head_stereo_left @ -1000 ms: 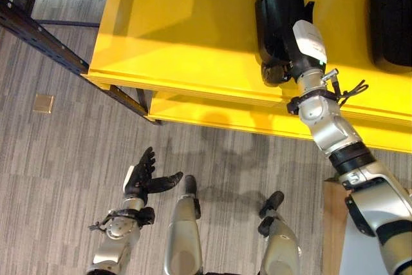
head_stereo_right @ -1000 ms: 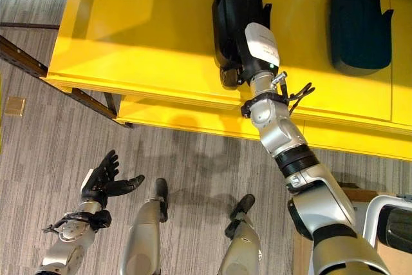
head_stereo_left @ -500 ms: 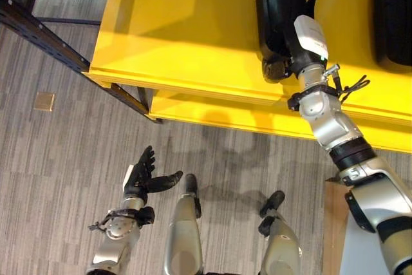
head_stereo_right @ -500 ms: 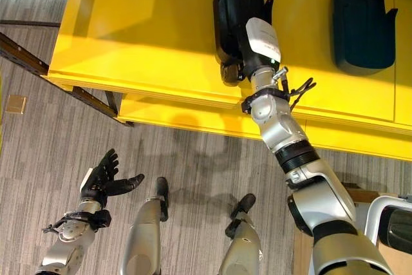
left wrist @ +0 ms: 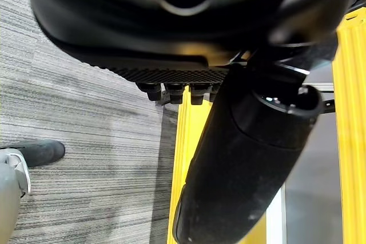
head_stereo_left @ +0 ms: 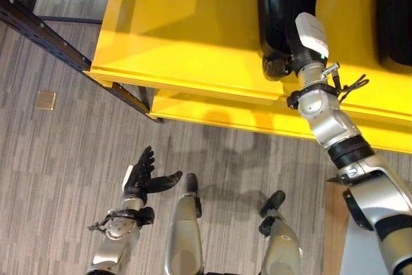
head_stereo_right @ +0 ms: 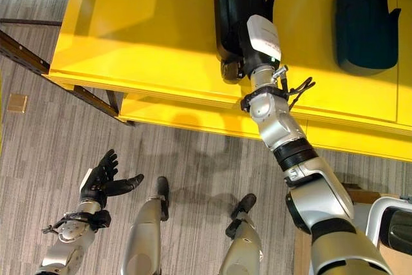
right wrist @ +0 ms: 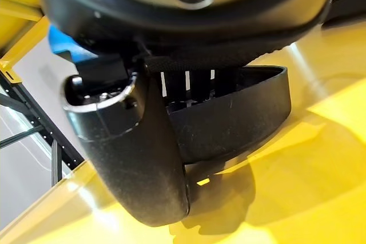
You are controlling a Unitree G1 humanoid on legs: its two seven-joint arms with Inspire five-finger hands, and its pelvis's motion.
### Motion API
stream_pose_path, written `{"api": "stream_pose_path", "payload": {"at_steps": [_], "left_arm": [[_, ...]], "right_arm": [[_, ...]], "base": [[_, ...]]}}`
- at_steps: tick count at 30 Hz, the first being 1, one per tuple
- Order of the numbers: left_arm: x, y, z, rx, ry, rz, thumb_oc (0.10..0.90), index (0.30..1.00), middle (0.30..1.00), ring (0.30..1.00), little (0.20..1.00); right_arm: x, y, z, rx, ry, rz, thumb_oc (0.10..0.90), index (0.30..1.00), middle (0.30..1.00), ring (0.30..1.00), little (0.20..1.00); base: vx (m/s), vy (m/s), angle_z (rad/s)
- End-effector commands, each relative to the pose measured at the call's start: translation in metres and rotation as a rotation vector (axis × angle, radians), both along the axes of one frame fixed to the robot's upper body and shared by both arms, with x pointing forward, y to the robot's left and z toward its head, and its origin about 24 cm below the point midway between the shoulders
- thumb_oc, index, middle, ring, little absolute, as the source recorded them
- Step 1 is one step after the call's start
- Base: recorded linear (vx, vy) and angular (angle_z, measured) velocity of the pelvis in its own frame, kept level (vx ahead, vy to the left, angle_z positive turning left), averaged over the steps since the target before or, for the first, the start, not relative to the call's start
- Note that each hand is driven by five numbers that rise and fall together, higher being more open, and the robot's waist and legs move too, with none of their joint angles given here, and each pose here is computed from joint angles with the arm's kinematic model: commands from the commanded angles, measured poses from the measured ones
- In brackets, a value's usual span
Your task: Move parts from the plastic box to the shelf.
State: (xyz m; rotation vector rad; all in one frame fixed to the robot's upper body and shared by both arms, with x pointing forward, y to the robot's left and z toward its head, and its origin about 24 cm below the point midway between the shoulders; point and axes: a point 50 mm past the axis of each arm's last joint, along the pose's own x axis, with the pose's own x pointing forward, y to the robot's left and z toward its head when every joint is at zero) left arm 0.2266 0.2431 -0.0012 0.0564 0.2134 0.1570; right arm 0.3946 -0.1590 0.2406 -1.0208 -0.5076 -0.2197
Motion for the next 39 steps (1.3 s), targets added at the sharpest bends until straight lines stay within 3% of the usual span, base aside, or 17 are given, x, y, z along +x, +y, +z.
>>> {"api": "stream_pose_path", "payload": {"at_steps": [1,15,16,17,18,39], "left_arm": [[-0.001,0.009,0.031,0.050,-0.152,-0.020,0.900,1.000,1.000,1.000,1.000],[-0.002,0.010,0.032,0.046,-0.157,-0.014,0.900,1.000,1.000,1.000,1.000],[-0.002,0.010,0.032,0.048,-0.159,-0.012,0.900,1.000,1.000,1.000,1.000],[-0.002,0.010,0.032,0.048,-0.159,-0.013,0.900,1.000,1.000,1.000,1.000],[-0.002,0.011,0.032,0.050,-0.157,-0.009,0.900,1.000,1.000,1.000,1.000],[-0.001,0.009,0.032,0.055,-0.161,0.039,0.900,1.000,1.000,1.000,1.000]], "right_arm": [[0.000,0.018,0.036,0.025,-0.113,0.054,0.400,0.300,0.300,0.300,0.300],[-0.004,0.023,0.045,0.047,-0.160,0.073,0.400,0.300,0.300,0.300,0.300],[-0.005,0.024,0.046,0.058,-0.168,0.080,0.635,0.629,0.629,0.629,0.629],[-0.005,0.024,0.046,0.058,-0.168,0.080,0.824,0.893,0.893,0.893,0.893],[-0.006,0.024,0.048,0.061,-0.177,0.082,0.900,1.000,1.000,1.000,1.000],[-0.071,0.053,0.056,0.045,-0.428,0.342,0.900,1.000,1.000,1.000,1.000]], "base": [[0.00,0.000,0.00],[0.00,0.000,0.00],[0.00,0.000,0.00],[0.00,0.000,0.00],[0.00,0.000,0.00],[-0.01,0.000,0.00]]}}
